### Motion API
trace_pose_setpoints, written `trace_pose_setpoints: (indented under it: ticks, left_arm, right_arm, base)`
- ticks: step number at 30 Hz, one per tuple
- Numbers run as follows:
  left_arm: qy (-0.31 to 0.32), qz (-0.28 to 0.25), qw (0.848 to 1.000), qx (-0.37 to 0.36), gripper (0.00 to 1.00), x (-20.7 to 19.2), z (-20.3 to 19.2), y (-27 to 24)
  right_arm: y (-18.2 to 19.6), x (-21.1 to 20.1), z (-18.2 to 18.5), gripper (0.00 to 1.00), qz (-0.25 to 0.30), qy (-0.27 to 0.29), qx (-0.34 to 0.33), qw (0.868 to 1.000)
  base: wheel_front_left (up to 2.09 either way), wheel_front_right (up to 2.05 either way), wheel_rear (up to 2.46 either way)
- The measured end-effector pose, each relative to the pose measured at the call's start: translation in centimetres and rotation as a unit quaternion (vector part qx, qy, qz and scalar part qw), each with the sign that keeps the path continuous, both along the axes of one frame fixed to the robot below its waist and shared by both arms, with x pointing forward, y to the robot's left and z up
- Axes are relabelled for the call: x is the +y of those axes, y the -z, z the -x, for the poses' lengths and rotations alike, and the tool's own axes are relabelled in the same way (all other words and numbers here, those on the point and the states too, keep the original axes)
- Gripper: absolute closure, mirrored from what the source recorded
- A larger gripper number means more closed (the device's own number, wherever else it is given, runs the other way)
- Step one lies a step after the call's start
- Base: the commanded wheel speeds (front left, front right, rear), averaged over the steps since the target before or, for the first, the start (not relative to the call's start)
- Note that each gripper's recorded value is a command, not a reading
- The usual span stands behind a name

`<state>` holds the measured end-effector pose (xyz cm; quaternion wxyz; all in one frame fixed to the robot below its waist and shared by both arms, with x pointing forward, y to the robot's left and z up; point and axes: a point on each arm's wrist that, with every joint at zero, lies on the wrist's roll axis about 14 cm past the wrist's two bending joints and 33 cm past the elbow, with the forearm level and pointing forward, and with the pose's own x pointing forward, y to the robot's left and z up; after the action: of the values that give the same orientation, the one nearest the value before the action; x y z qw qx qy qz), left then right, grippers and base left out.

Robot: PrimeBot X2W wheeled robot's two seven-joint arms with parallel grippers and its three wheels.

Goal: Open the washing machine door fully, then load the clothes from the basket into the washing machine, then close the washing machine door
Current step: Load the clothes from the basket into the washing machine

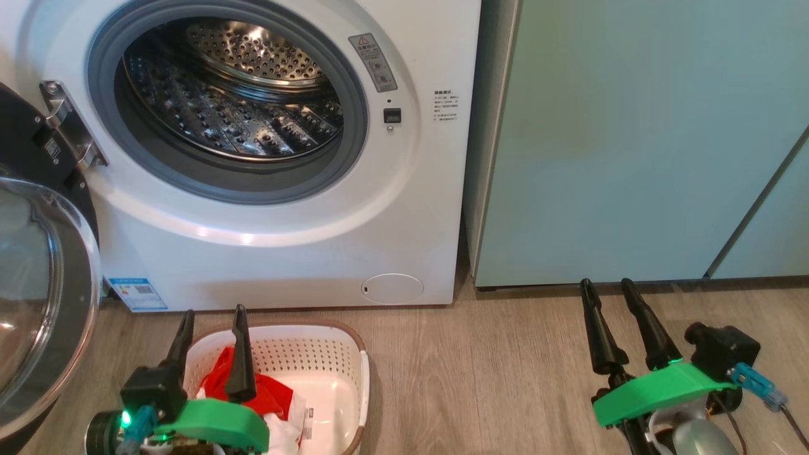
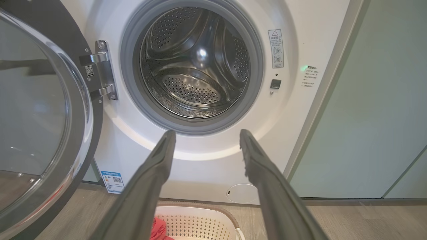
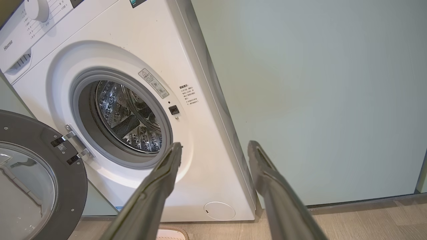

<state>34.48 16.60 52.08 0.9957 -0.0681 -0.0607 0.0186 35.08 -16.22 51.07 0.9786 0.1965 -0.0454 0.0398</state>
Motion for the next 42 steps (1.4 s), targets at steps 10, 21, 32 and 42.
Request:
trace_pose_setpoints:
  ticks: [10, 21, 32, 42]
  left_arm:
    - [0.004, -0.002, 1.0, 0.026, 0.0, -0.2, -0.1, 1.6]
    - [0.009, -0.036, 0.982, 0.184, 0.0, -0.3, 0.9, 11.3]
    - [0.038, -0.099, 0.947, 0.303, 0.0, 1.6, -4.4, 19.1]
    - [0.087, -0.135, 0.895, 0.416, 0.0, 2.4, -7.0, 27.1]
  right_arm:
    - [0.5, 0.0, -0.1, 0.0, 0.0, 0.001, 0.008, 1.0]
    - [3.0, 0.3, -0.7, 0.0, 0.0, -0.005, 0.048, 0.999]
    - [5.9, 0.7, -5.2, 0.0, 0.008, -0.013, 0.083, 0.996]
    - [10.9, -0.5, -7.1, 0.0, 0.021, -0.001, 0.143, 0.989]
  base:
    - [0.0, 0.0, 0.0]
    - [0.0, 0.0, 0.0]
    - [0.0, 0.0, 0.0]
    - [0.0, 0.0, 0.0]
